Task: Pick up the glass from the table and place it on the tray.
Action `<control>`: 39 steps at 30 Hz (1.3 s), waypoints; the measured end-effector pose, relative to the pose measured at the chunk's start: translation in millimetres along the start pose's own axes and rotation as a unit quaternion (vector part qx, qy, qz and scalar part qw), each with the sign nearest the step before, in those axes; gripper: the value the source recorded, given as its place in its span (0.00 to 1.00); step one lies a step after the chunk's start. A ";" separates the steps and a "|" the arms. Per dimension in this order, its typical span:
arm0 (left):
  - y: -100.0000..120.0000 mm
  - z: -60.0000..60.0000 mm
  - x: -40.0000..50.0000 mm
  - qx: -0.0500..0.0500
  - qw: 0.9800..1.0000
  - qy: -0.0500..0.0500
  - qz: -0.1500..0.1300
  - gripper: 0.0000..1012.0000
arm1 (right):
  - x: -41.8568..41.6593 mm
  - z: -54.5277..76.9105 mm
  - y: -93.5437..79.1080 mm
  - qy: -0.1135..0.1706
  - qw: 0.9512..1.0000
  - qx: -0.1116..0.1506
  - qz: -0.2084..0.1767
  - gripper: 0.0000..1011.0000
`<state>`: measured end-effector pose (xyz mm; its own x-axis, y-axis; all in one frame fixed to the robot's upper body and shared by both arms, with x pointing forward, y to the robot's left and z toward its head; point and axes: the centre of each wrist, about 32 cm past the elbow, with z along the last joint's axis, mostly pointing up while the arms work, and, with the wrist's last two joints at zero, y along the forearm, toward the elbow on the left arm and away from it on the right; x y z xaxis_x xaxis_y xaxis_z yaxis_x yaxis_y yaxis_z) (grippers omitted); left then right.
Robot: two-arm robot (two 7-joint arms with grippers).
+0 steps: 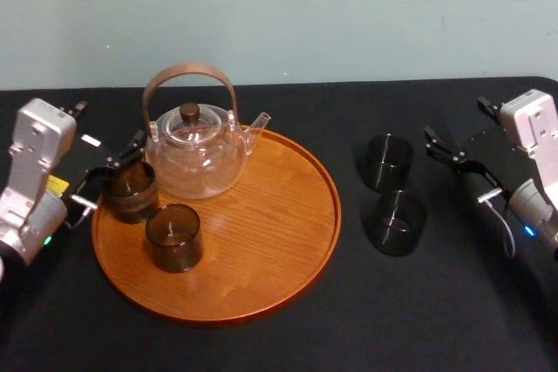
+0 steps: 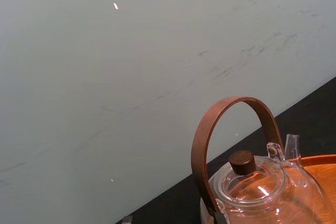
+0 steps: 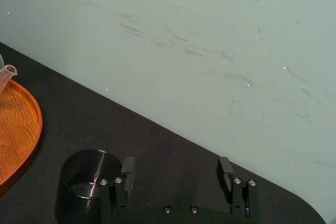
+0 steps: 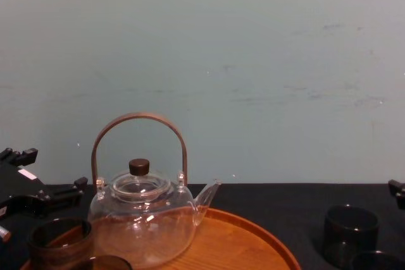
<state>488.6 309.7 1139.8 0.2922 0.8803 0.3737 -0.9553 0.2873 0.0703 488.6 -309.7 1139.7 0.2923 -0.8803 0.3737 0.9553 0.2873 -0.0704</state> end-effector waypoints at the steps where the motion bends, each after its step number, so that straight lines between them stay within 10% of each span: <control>1: 0.0 0.0 0.0 0.000 1.000 0.000 0.000 0.99 | 0.0 0.0 0.0 0.000 1.000 0.000 0.000 0.99; 39: 0.0 0.0 0.0 0.000 1.000 0.000 0.000 0.99 | 0.0 0.0 0.0 0.000 1.000 0.000 0.000 0.99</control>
<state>488.6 309.7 1139.8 0.2922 0.8803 0.3737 -0.9553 0.2873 0.0703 488.6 -309.7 1139.8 0.2923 -0.8803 0.3737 0.9552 0.2873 -0.0703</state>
